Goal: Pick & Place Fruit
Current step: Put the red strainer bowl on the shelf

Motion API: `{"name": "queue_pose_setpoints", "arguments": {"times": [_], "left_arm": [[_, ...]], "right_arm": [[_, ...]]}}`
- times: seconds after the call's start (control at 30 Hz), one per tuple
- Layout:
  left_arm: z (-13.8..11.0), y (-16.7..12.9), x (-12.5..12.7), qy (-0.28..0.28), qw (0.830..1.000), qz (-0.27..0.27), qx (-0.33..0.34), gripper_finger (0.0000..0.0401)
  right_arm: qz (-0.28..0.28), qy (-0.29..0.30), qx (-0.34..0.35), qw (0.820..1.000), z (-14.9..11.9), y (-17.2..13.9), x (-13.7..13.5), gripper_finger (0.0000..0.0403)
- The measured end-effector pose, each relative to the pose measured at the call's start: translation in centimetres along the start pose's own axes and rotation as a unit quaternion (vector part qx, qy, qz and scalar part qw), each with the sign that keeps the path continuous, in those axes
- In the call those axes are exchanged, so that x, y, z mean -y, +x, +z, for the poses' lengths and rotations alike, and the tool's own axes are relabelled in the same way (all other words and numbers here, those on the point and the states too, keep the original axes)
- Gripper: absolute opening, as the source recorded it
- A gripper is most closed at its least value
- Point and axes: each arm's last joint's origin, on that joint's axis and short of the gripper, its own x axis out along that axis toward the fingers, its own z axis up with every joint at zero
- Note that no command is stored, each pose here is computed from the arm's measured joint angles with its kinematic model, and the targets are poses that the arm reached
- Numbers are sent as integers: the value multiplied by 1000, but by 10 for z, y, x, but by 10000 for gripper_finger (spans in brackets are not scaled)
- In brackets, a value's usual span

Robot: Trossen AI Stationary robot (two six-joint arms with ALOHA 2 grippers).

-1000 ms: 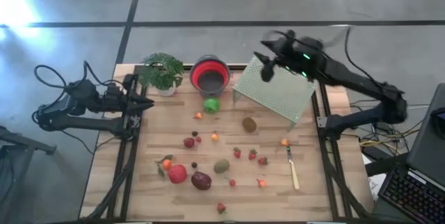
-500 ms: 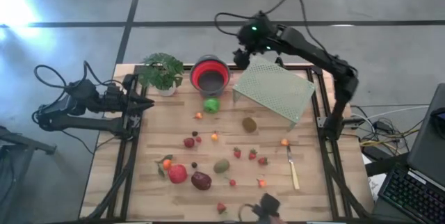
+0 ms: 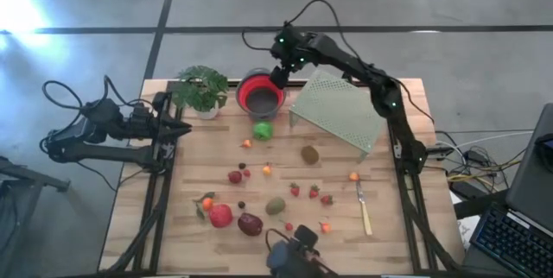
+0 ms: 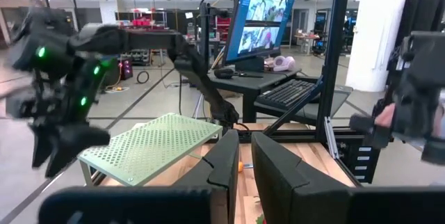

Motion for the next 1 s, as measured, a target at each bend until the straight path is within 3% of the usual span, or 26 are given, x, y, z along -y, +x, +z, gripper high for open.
{"name": "queue_pose_setpoints", "arguments": {"times": [0.27, 0.63, 1.0], "left_arm": [[0, 0, 0, 0, 1000, 0, 0, 46], [0, 0, 0, 0, 1000, 0, 0, 46], [0, 0, 0, 0, 1000, 0, -1, 46]], "right_arm": [[-9, 42, -55, 998, -14, 51, 11, 236], [-12, 48, -65, 997, -18, 65, 13, 251], [-12, 48, -94, 994, -29, 91, 13, 220]]}}
